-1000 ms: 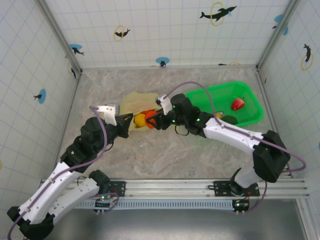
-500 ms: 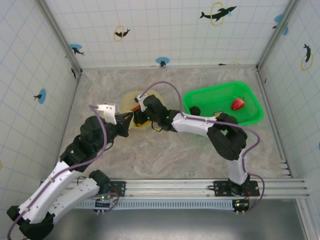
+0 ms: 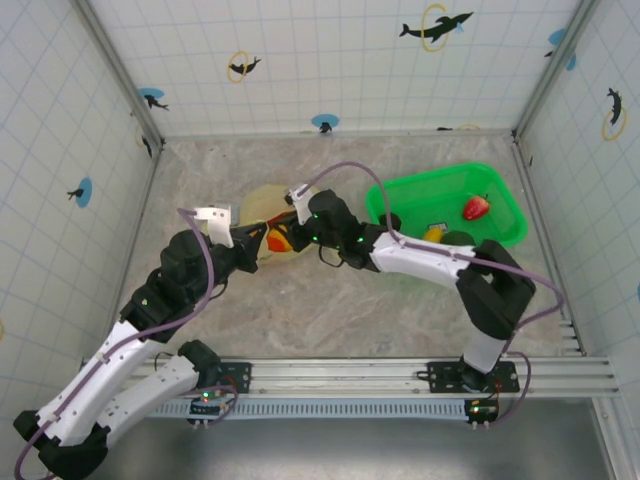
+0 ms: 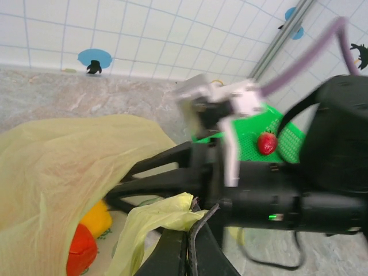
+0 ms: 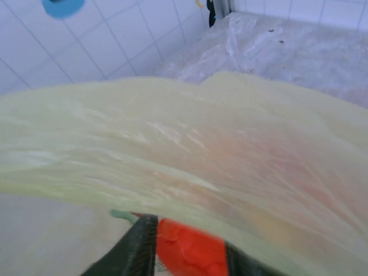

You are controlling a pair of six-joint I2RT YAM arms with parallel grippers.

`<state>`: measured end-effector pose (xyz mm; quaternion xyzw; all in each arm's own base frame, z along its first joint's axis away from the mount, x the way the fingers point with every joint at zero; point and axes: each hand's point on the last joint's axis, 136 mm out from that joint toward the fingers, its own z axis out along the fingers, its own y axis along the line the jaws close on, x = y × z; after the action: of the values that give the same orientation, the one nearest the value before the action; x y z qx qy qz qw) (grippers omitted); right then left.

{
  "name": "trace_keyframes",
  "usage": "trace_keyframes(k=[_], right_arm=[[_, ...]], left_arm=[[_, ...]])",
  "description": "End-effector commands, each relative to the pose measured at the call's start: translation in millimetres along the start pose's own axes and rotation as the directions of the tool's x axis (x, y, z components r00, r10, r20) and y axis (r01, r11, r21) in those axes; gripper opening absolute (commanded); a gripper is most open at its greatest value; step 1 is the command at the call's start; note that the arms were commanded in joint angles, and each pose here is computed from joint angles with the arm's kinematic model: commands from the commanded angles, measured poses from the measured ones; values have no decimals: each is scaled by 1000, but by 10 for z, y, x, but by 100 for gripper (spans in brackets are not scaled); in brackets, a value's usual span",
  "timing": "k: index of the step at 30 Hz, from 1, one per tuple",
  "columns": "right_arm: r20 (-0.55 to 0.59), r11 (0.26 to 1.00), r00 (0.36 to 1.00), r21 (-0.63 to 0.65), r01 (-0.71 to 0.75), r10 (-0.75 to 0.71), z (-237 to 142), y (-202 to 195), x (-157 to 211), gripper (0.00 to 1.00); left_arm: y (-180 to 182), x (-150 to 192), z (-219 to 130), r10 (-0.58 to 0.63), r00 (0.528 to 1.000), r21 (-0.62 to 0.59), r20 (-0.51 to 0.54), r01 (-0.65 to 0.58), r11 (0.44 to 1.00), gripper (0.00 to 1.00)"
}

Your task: Place the fake fruits into the plastic bag and tie a complex knot

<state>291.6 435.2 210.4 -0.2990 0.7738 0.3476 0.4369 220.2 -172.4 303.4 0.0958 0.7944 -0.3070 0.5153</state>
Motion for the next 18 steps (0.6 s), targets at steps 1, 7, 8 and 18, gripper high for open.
trace_keyframes(k=[1,7,8,18], right_arm=[[113,999,993,-35,19,-15,-406,84,-335,20],[190,1000,982,22,15,-19,-1014,-66,-458,0],[200,998,980,57,7,-18,-1121,-146,-459,0],[404,348,833,772,-533,379,-2899,-2083,591,0]], left_arm=[[-61,-125,-33,11,999,17,44,-12,1000,0],[-55,-78,-11,9,999,23,37,-10,1000,0],[-59,-70,-15,9,999,27,36,-10,1000,0],[-131,-157,-94,26,998,56,60,-29,998,0]])
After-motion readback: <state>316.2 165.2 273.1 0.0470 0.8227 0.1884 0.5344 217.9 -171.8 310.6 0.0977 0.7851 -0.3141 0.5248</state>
